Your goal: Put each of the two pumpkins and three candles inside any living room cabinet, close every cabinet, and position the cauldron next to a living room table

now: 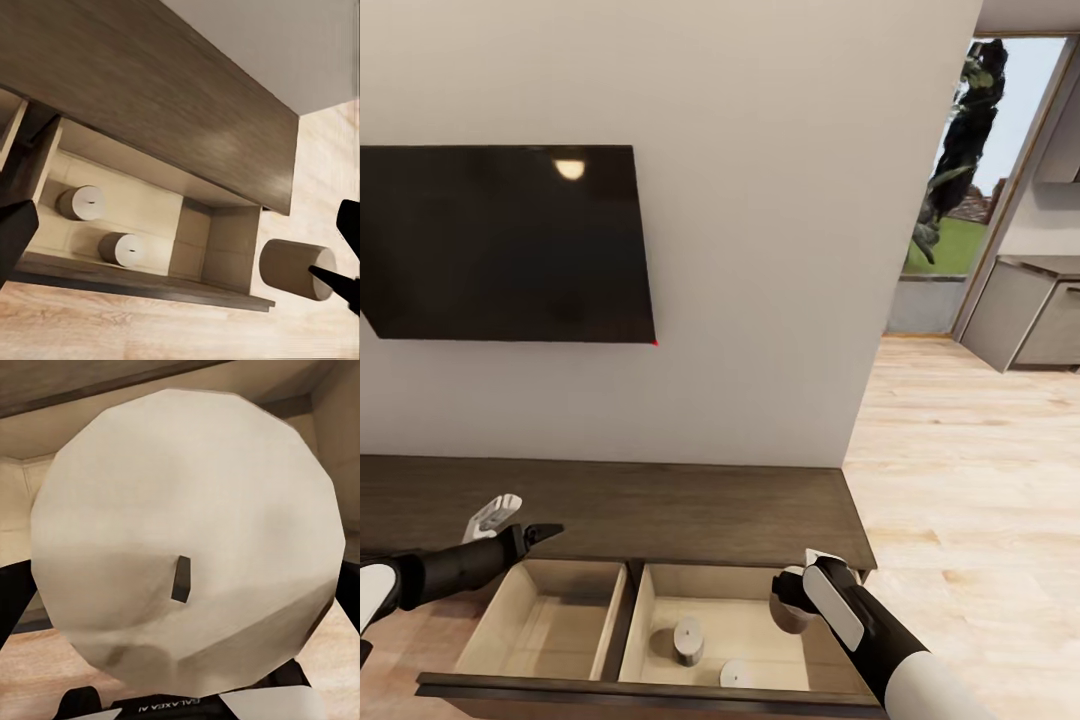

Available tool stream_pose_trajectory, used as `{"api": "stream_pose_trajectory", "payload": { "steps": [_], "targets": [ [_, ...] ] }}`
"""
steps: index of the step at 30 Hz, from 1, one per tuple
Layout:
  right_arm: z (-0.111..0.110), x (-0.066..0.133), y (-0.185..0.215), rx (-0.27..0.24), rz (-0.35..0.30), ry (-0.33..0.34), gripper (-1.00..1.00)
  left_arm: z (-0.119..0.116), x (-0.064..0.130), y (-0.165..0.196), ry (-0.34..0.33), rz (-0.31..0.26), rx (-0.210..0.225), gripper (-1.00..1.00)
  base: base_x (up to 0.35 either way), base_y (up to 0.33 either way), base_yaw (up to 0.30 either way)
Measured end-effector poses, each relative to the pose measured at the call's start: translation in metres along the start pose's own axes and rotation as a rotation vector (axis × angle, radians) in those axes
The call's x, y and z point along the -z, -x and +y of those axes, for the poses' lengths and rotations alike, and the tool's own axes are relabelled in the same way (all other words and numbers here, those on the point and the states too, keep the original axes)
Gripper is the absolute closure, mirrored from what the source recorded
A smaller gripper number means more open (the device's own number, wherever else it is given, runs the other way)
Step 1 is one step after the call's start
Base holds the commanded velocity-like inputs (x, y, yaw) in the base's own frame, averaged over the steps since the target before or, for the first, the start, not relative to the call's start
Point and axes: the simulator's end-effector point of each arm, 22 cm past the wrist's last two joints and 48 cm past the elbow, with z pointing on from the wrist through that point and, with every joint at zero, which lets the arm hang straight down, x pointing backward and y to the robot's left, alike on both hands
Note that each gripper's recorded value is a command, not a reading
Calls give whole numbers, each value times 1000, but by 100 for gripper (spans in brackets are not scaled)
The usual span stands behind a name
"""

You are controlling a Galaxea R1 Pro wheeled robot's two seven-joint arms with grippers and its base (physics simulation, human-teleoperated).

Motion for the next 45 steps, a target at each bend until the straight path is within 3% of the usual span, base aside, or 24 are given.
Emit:
{"api": "stream_pose_trajectory", "payload": {
  "steps": [8, 15, 23, 45],
  "targets": [
    [0, -10, -3, -1, 1, 1, 100, 0, -8, -6, -31, 9, 20, -100, 0, 0, 0],
    [-1, -19, -5, -2, 1, 2, 100, -31, -11, -24, -204, 59, 136, -100, 0, 0, 0],
    [-2, -30, -6, 1, -2, -1, 100, -35, -16, -31, -256, 71, 173, -100, 0, 0, 0],
    [-5, -61, -16, -1, 0, 2, 100, -15, -38, -44, -261, 71, 176, -100, 0, 0, 0]
  ]
}}
